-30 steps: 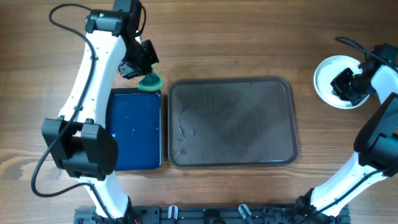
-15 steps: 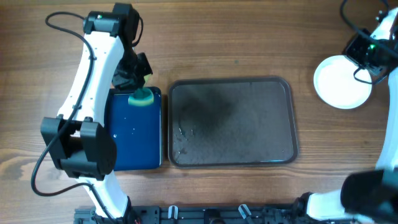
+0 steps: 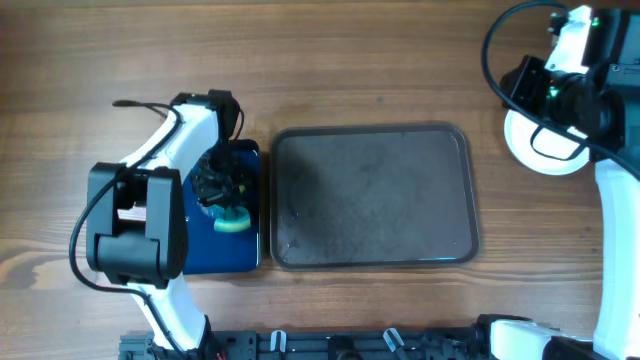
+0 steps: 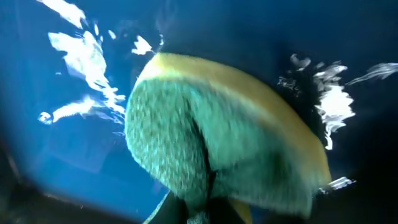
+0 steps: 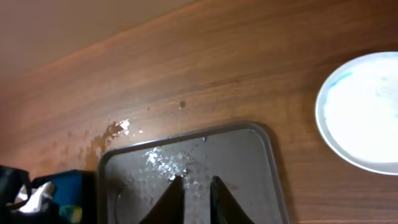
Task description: Clean dirty plates on tray and stack at the side
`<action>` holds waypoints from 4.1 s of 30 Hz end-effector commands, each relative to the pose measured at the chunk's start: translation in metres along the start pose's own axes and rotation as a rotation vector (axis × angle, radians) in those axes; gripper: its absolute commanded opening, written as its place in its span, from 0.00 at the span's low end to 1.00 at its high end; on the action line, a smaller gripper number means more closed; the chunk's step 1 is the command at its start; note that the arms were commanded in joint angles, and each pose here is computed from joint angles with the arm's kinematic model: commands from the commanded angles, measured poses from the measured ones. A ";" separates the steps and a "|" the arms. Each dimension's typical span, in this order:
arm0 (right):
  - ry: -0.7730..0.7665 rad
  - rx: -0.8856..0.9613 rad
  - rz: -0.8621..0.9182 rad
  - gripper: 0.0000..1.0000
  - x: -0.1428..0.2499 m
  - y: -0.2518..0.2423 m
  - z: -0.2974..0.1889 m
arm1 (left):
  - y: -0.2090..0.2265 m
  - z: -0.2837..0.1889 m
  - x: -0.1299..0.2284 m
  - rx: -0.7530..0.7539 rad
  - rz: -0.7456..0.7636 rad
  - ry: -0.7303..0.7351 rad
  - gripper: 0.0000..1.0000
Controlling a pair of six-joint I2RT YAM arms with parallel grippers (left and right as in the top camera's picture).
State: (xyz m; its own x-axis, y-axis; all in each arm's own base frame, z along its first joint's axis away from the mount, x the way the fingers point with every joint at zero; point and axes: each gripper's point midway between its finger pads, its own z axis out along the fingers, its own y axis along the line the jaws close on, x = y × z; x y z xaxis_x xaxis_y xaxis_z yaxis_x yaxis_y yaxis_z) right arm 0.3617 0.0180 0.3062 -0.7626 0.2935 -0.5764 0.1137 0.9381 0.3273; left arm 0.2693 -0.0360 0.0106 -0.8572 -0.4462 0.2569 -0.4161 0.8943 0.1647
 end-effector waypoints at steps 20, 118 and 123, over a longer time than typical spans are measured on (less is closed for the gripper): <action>-0.026 0.000 -0.178 0.51 -0.004 0.006 -0.005 | 0.007 -0.098 -0.005 0.118 -0.040 -0.164 1.00; -0.342 0.110 0.018 1.00 0.193 -0.041 -0.212 | 0.128 -0.368 0.150 0.609 -0.026 -1.360 1.00; -0.342 0.110 0.018 1.00 0.193 -0.041 -0.212 | 0.146 -0.398 0.152 0.765 -0.152 -1.589 1.00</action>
State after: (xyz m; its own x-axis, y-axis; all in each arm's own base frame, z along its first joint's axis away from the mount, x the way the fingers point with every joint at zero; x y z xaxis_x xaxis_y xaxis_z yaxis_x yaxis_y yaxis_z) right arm 0.0743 -0.0056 0.3420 -0.4967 0.3290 -0.8032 0.2166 0.9431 0.2524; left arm 0.2047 0.0019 0.4531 -0.1448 -0.4507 -0.8809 -0.1440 0.8904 -0.4319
